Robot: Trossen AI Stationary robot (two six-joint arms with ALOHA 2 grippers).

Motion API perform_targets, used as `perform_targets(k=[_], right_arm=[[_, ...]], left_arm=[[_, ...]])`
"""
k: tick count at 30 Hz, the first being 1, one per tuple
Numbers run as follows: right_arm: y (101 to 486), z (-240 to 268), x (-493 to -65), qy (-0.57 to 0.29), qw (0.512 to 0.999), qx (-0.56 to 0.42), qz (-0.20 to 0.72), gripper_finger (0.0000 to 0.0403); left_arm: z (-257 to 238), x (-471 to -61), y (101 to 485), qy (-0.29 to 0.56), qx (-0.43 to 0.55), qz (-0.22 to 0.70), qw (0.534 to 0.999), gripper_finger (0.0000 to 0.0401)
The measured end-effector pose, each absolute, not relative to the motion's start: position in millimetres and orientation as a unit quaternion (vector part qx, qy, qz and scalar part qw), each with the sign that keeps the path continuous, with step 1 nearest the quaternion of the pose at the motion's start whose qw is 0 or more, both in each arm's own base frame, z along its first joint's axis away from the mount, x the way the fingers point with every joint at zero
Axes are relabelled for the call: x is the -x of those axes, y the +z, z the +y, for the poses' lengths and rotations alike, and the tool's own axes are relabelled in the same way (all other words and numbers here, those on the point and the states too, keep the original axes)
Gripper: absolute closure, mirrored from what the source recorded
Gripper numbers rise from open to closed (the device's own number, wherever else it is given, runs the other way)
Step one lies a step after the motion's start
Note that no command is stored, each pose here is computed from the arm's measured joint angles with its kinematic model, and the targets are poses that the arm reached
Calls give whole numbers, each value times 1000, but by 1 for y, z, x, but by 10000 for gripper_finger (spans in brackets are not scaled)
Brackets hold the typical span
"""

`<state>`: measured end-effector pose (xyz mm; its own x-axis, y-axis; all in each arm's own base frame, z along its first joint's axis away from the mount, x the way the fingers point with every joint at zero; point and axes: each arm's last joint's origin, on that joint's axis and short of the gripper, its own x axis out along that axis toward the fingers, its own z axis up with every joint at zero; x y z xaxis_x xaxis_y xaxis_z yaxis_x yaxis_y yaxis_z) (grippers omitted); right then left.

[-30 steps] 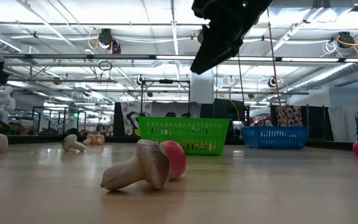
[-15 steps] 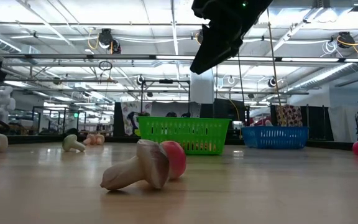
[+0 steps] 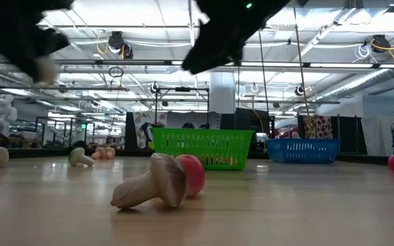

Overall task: Sort produce into baskets
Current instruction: Put the garlic into the blue bin

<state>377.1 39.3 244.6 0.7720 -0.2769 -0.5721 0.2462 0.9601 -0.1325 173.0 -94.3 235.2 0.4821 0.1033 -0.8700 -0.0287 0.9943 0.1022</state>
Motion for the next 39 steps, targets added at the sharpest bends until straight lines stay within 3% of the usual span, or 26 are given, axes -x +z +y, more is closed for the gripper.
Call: perform_targets(k=[5, 12, 26, 39], right_arm=[[223, 41, -400, -113, 948, 105, 280, 200], [214, 50, -413, -72, 936, 241, 245, 200], [212, 47, -427, -86, 939, 287, 171, 203], [212, 35, -429, -97, 938, 284, 176, 296]], left_arm=[[-75, -196, 243, 81, 16, 436, 896, 280], [-42, -211, 247, 149, 46, 406, 901, 280], [-22, -229, 250, 117, 65, 374, 918, 280], [-21, -231, 252, 97, 79, 363, 923, 280]])
